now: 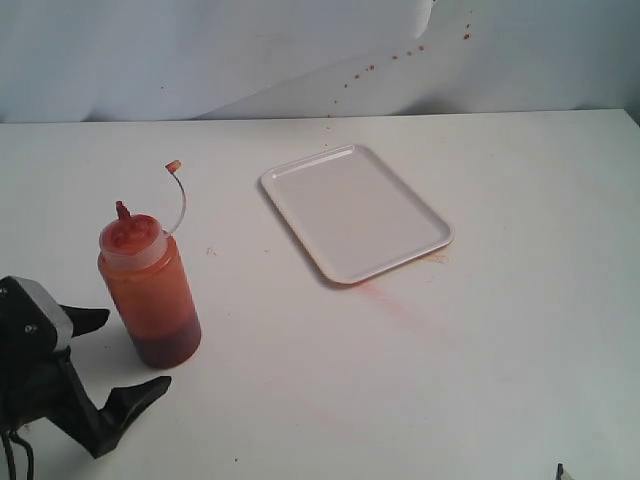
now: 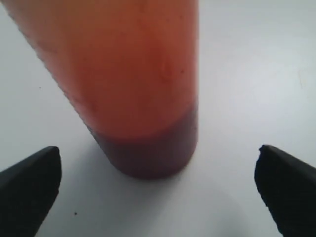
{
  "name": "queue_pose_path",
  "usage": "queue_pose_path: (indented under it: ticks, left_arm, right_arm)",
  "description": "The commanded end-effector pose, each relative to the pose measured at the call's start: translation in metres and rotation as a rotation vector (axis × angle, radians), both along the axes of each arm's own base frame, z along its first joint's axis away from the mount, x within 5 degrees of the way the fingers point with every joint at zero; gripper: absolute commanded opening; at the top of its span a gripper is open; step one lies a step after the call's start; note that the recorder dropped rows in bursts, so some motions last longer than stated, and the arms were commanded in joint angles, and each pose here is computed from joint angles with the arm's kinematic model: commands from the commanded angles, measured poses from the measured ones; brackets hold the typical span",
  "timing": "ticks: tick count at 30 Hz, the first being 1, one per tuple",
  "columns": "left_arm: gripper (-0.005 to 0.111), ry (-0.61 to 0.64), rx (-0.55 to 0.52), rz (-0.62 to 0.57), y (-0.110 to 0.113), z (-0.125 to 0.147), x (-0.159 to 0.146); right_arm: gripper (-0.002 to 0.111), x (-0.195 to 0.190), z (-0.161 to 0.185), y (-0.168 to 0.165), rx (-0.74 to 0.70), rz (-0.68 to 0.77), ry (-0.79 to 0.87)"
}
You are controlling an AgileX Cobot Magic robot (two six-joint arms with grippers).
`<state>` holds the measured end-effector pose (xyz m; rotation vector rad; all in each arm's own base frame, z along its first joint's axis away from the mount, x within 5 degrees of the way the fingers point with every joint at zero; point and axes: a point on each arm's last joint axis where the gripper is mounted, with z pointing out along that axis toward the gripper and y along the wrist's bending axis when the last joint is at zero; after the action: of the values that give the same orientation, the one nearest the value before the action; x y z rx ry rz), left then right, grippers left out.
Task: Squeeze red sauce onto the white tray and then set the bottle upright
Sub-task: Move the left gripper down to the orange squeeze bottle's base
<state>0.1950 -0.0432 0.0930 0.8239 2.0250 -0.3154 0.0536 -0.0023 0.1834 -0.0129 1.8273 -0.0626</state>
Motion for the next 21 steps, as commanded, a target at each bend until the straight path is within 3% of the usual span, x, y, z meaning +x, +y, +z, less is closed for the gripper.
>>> queue_pose_path:
  ticks: [1,14,21]
  left_arm:
    - [0.104,0.019,-0.021,-0.011,-0.001,0.002,0.01]
    - [0.104,0.059,-0.042,-0.016,-0.002,0.001,0.023]
    - [0.104,0.128,-0.047,-0.017,-0.002,-0.023,0.038]
  right_arm:
    - [0.0,0.0,-0.001,0.0,-0.006,-0.007,-0.002]
    - [0.0,0.0,-0.001,0.0,-0.006,-0.007,-0.002]
    - [0.0,0.0,-0.001,0.0,-0.006,-0.007,-0.002]
